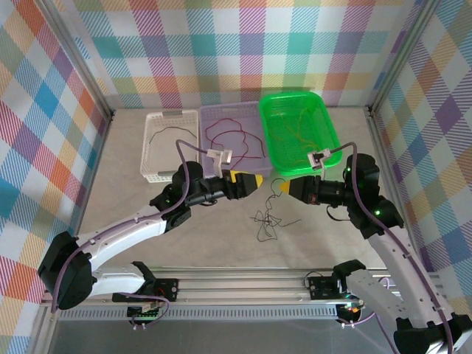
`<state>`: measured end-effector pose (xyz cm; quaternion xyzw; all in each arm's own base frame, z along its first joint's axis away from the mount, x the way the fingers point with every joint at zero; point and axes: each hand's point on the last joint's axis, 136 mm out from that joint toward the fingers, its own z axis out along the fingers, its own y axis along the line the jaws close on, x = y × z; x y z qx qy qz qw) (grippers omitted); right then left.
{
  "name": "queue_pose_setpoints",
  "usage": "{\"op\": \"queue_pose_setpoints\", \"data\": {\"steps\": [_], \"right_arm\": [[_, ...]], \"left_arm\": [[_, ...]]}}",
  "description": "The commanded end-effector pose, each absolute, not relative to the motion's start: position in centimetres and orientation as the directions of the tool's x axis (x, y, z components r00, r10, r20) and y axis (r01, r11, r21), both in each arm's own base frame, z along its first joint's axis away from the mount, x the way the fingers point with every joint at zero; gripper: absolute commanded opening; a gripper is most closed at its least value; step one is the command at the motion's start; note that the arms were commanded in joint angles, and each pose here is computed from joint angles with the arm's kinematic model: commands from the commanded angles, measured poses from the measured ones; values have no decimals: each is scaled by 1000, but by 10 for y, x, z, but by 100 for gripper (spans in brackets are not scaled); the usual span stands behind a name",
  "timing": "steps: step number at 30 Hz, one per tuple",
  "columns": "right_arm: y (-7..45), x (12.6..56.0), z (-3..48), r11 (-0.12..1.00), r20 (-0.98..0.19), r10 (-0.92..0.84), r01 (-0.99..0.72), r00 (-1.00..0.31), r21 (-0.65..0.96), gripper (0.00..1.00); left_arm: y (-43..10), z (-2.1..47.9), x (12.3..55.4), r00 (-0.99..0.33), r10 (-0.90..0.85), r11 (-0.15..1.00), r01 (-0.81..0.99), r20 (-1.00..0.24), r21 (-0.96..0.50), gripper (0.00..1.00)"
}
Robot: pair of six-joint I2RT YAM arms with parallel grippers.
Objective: Untangle the cables
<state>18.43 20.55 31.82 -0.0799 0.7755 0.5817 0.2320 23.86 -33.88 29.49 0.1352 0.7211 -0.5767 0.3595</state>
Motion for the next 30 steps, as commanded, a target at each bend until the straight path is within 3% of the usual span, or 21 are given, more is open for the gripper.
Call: {"op": "queue_pose_setpoints", "data": {"steps": [1,10,21,27,30], "right_arm": [[212,176,331,247,-476,109,-440,-873,863,0],[217,171,329,239,-473,86,-443,-877,864,0],[218,172,323,251,-466,86,-433,-881,866,0],[220,172,320,255,-462,84,-430,-883,866,0],[219,173,318,264,-459,86,-424,-884,866,0]], "left_arm": [[-360,323,210,-677,-203,146,694,-707,-705,87],[-385,323,184,-686,-129,76,713,-716,-697,72],[-382,332,180,-673,-137,72,725,-727,-685,43],[-382,334,179,-669,-139,71,728,-730,-682,19],[-380,333,180,-668,-140,83,727,-730,-681,2]]}}
